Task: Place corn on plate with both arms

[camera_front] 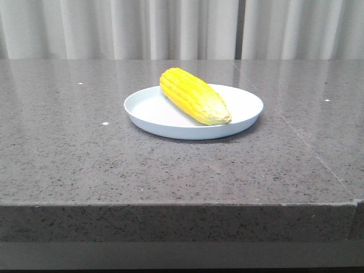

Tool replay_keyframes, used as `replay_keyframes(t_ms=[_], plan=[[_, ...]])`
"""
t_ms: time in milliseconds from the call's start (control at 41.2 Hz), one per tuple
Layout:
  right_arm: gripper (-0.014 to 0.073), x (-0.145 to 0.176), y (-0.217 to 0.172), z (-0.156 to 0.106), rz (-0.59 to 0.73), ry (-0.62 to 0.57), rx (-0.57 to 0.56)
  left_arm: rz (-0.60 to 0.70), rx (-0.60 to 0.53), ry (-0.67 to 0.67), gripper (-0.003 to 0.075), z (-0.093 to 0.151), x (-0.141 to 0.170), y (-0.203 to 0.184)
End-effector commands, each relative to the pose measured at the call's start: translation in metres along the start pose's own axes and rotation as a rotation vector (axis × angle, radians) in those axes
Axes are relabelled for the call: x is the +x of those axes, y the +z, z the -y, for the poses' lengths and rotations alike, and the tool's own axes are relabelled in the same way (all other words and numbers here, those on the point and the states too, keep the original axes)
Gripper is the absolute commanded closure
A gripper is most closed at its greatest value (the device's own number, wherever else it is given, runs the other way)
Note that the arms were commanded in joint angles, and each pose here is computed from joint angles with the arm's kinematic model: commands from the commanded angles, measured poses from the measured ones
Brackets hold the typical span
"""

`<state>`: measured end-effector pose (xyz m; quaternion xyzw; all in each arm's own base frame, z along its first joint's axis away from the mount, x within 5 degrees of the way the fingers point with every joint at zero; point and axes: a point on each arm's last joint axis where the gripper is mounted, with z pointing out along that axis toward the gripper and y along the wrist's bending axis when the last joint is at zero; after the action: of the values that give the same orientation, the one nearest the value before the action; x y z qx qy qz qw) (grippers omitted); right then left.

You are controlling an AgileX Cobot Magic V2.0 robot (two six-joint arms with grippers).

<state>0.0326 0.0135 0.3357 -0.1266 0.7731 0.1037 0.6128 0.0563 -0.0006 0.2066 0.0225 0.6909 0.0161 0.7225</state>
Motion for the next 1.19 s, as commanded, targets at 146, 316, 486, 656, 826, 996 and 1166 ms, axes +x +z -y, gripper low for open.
replay_keyframes(t_ms=[146, 316, 486, 656, 826, 996, 1166], plan=[[0.0662, 0.044, 0.006, 0.009, 0.339, 0.005, 0.238, 0.083, -0.005, -0.02, 0.0741, 0.0, -0.002, -0.001], [0.0662, 0.074, 0.022, 0.016, 0.403, 0.042, 0.329, 0.083, -0.005, -0.02, 0.0741, 0.0, -0.002, -0.001], [0.0662, 0.092, 0.032, 0.02, 0.49, 0.045, 0.352, 0.082, -0.005, -0.02, 0.0741, 0.0, -0.002, -0.001], [0.0662, 0.101, 0.036, 0.021, 0.526, 0.041, 0.346, 0.082, -0.005, -0.02, 0.0741, 0.0, -0.002, -0.001], [0.0662, 0.102, 0.037, 0.021, 0.51, 0.043, 0.335, 0.082, -0.005, -0.02, 0.0741, 0.0, -0.002, -0.001], [0.0662, 0.103, 0.037, 0.021, 0.503, 0.044, 0.346, 0.082, -0.005, -0.02, 0.0741, 0.0, -0.002, -0.001], [0.0662, 0.104, 0.037, 0.022, 0.492, 0.07, 0.342, 0.082, -0.005, -0.02, 0.0741, 0.0, -0.002, -0.001]])
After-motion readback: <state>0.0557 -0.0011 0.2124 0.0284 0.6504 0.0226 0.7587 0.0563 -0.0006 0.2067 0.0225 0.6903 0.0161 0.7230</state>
